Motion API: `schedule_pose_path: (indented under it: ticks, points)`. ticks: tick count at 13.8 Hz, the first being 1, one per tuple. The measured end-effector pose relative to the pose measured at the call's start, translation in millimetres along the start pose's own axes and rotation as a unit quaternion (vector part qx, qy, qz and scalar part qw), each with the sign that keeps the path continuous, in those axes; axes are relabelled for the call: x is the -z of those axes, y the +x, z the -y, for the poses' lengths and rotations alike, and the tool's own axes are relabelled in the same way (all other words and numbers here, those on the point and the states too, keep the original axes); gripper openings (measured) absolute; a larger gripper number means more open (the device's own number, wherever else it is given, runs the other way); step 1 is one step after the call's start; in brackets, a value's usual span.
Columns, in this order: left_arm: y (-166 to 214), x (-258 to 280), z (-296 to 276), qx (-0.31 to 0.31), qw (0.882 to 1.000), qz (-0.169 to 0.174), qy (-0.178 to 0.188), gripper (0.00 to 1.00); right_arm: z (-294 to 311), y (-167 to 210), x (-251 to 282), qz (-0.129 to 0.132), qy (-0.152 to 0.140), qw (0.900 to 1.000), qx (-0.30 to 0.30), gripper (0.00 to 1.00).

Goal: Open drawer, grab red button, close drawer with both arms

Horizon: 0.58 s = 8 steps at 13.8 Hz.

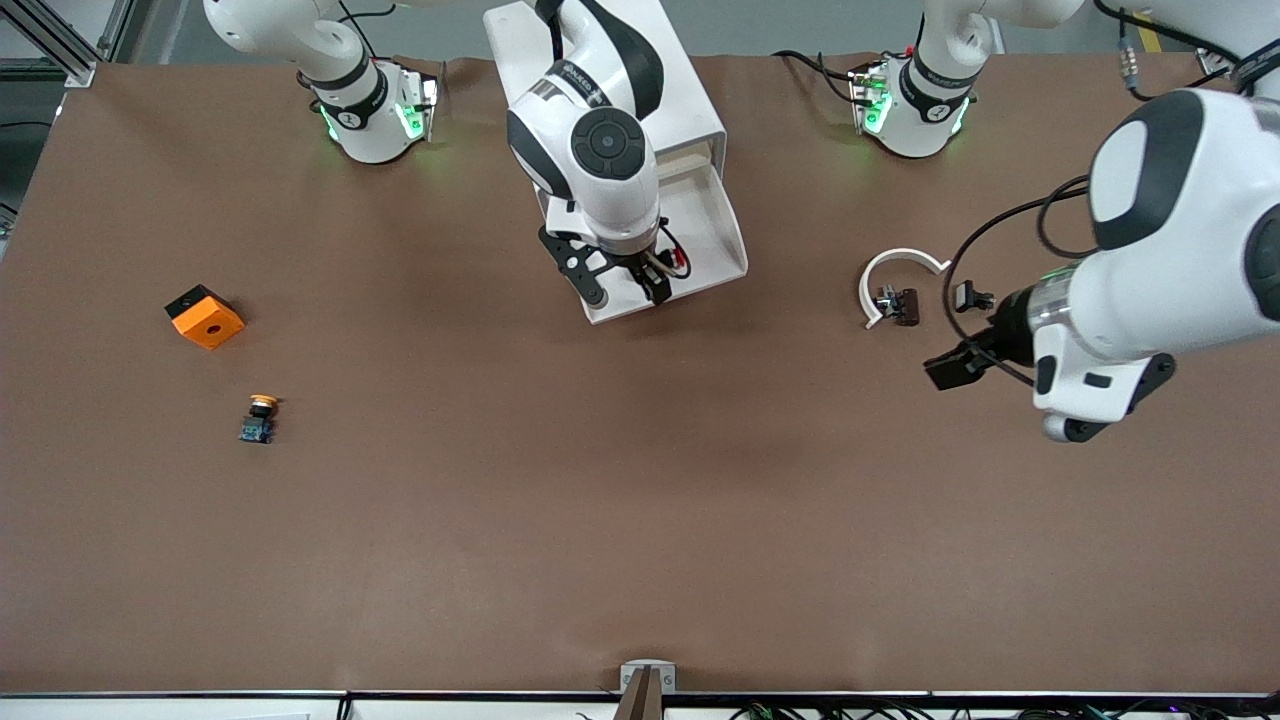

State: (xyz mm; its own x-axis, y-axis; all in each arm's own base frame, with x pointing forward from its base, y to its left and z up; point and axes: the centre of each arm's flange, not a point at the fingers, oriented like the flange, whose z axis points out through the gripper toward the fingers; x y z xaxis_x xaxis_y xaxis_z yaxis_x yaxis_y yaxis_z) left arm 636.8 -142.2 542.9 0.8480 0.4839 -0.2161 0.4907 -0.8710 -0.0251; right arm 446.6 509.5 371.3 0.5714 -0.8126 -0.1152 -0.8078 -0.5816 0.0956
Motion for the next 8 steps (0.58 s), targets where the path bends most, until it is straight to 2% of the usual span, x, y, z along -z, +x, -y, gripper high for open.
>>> schedule_pose_path:
  ticks: [3, 7, 8]
  points:
    - [0.1, 10.6, 13.8, -0.03, 1.0, -0.007, -0.001, 1.0, -1.0, -11.1, -20.4, -0.005, -0.015, 1.0, 0.0, 1.0]
    - [-10.4, 11.8, 16.7, -0.059, 0.998, -0.019, 0.023, 1.0, -0.7, -17.6, -42.3, -0.01, -0.029, 1.0, 0.0, 1.0]
    - [-16.2, 10.1, 11.6, -0.066, 0.997, -0.018, 0.024, 1.0, -0.9, -18.6, -44.2, -0.011, -0.031, 0.999, 0.0, 0.92]
